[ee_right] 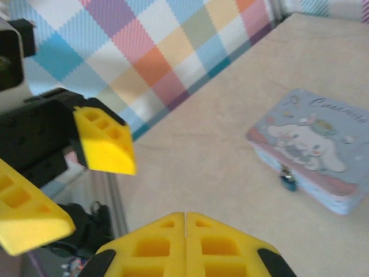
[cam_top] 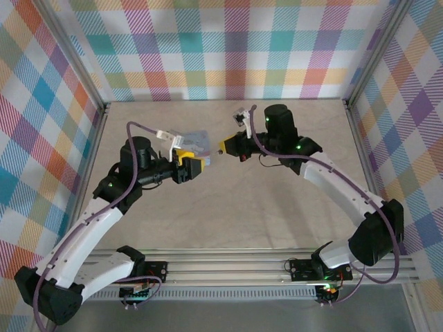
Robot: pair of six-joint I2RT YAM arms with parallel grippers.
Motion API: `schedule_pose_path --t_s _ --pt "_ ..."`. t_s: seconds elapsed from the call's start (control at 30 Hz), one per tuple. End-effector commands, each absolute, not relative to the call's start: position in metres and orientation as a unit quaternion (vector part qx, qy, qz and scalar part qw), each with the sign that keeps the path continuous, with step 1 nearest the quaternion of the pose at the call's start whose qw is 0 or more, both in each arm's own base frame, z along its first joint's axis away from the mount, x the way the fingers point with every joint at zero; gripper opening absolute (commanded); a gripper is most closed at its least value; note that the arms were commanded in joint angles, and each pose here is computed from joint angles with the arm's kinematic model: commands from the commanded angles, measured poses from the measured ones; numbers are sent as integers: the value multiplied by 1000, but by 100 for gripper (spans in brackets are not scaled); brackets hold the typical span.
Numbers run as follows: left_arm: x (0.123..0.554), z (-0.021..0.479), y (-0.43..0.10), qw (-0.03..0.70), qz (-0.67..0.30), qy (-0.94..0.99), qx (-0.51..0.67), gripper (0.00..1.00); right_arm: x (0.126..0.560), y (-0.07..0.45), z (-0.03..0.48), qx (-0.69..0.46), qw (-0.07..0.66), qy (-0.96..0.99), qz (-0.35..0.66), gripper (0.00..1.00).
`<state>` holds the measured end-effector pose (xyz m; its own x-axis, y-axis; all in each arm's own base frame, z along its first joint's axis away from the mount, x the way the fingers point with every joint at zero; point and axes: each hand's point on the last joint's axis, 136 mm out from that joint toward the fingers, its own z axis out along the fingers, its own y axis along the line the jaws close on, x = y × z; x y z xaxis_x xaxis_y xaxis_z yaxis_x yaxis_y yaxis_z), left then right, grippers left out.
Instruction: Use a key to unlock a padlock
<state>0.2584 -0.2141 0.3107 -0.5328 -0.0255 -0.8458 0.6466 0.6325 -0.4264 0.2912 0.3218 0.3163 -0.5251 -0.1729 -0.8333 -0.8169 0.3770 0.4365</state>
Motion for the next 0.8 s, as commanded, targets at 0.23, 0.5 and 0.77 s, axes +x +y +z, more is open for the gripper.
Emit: schedule_pose_path --t_s 0.23,0.5,0.77 --pt "268 310 -233 408 -479 764 141 58 292 318 292 -411 374 754 350 0" --pt "282 307 -247 389 -533 744 104 53 271 335 313 -418 364 696 456 0" --pt "294 280 -257 360 -533 761 90 45 273 342 329 -397 381 670 499 0"
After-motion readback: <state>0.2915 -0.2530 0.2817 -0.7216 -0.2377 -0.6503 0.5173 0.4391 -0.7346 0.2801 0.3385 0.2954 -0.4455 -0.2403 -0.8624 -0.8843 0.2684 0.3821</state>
